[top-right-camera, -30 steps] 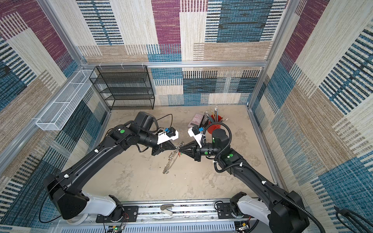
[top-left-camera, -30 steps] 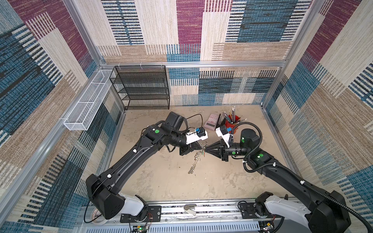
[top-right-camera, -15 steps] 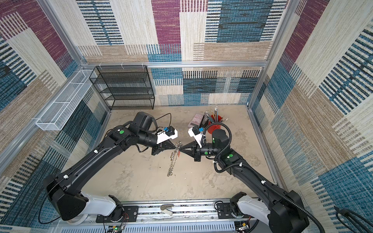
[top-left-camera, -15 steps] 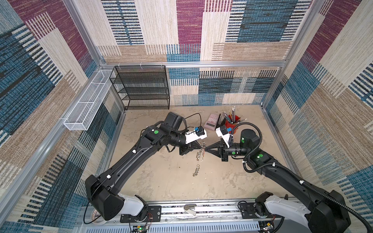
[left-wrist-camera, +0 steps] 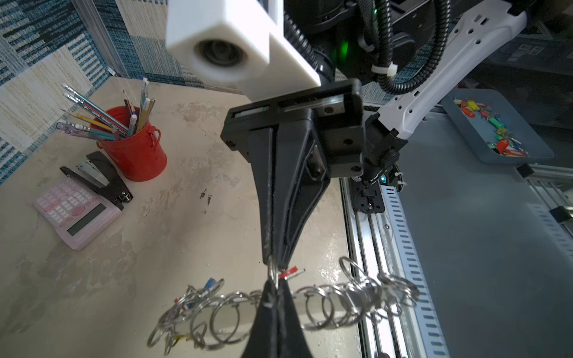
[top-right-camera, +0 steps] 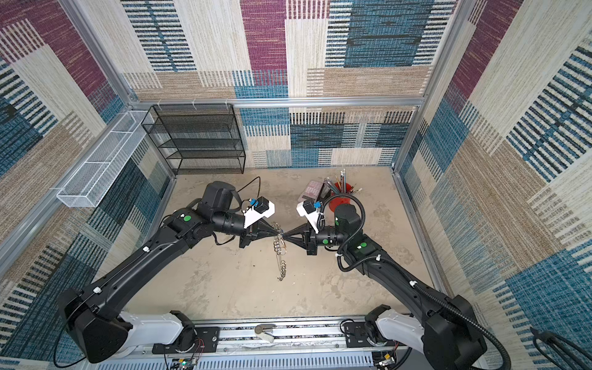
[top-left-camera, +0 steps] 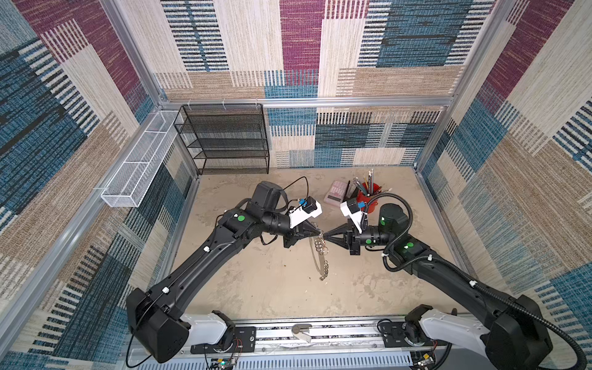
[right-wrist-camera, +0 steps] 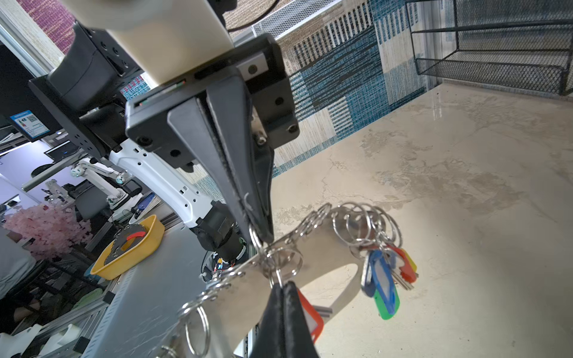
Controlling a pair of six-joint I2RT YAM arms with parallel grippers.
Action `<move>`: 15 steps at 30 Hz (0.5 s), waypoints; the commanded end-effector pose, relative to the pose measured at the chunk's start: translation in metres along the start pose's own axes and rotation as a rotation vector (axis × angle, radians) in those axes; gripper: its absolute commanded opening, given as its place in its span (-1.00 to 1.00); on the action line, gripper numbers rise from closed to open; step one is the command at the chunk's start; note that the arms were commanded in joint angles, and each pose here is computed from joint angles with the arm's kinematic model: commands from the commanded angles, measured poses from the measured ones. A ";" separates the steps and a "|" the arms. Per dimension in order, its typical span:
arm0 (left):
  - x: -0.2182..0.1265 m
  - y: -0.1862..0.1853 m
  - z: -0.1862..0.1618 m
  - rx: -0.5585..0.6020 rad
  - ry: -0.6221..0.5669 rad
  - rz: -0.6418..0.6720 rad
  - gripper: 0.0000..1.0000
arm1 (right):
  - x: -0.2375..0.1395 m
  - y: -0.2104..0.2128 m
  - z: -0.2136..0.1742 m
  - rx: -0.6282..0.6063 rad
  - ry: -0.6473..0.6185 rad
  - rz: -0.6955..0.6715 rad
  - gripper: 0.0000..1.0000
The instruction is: Put the keys on the keyring
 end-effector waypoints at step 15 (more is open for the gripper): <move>0.011 -0.008 0.008 -0.071 -0.316 -0.097 -1.00 | 0.002 0.003 0.007 -0.019 -0.021 0.012 -1.00</move>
Point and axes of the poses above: each gripper's point midway between its finger pads, its own x axis out along the fingers, its own y axis along the line the jaws close on, z = x × y, the point moved 6 cm from there along -x, back along the fingers, and after that the axes turned 11 degrees about x, right-handed, at the moved point
